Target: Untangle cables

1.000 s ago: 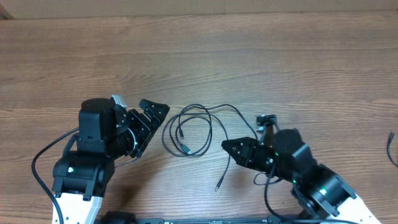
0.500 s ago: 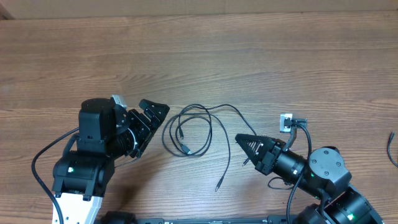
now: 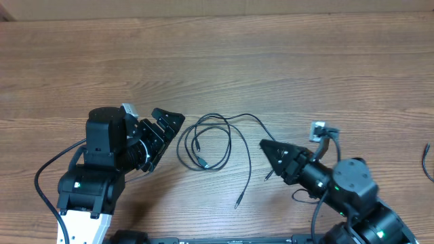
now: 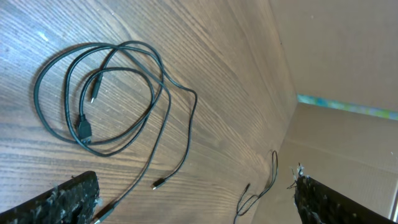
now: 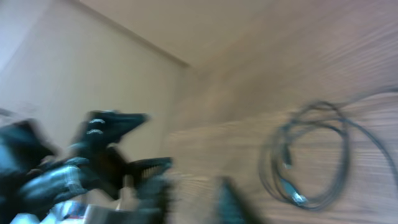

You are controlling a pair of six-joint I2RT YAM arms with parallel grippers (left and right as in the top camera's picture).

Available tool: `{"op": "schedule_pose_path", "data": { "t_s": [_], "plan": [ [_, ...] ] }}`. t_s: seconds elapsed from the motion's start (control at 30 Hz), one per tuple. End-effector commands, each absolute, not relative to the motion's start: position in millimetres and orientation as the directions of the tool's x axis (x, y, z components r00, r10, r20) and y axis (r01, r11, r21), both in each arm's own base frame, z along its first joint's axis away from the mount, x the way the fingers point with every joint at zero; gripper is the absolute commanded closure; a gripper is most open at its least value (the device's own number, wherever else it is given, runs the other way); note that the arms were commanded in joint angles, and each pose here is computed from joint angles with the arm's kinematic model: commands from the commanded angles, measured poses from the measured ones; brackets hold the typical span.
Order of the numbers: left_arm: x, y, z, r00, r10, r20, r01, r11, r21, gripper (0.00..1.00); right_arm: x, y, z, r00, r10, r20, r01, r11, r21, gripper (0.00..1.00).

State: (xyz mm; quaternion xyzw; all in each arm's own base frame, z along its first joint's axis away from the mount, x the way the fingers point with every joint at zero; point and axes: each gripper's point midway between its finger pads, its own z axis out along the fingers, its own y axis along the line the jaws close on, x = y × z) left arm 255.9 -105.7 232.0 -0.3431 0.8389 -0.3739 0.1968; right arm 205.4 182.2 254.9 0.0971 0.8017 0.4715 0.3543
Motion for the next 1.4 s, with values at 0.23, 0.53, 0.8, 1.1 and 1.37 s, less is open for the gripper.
{"op": "schedule_pose_path", "data": {
  "t_s": [0.23,0.53,0.8,1.1,1.37],
  "plan": [
    [258.2,-102.8,237.4,-0.684,-0.722,-0.105,-0.407,0.497,-0.766,0.00,207.7,220.8,148.2,-0.905,0.368,-0.215,0.093,0.662,0.743,0.22],
    [258.1,-102.8,237.3,-0.684,-0.722,-0.105,-0.407,0.497,-0.766,0.00,205.8,245.6,36.6,-0.747,0.595,0.295,0.649,0.559,0.516,0.49],
    [258.1,-102.8,237.3,-0.684,-0.722,-0.105,-0.407,0.497,-0.766,0.00,227.4,289.5,9.0,-0.783,0.497,0.374,0.612,0.504,0.609,0.54],
    [258.1,-102.8,237.3,-0.684,-0.722,-0.105,-0.407,0.497,-0.766,0.00,231.4,312.7,23.6,-0.918,0.300,0.258,0.385,0.520,0.763,0.96],
    [258.2,-102.8,237.4,-0.684,-0.722,-0.105,-0.407,0.497,-0.766,0.00,255.6,297.5,115.3,-0.981,0.192,0.024,0.098,0.386,0.917,0.96]
  ]
}}
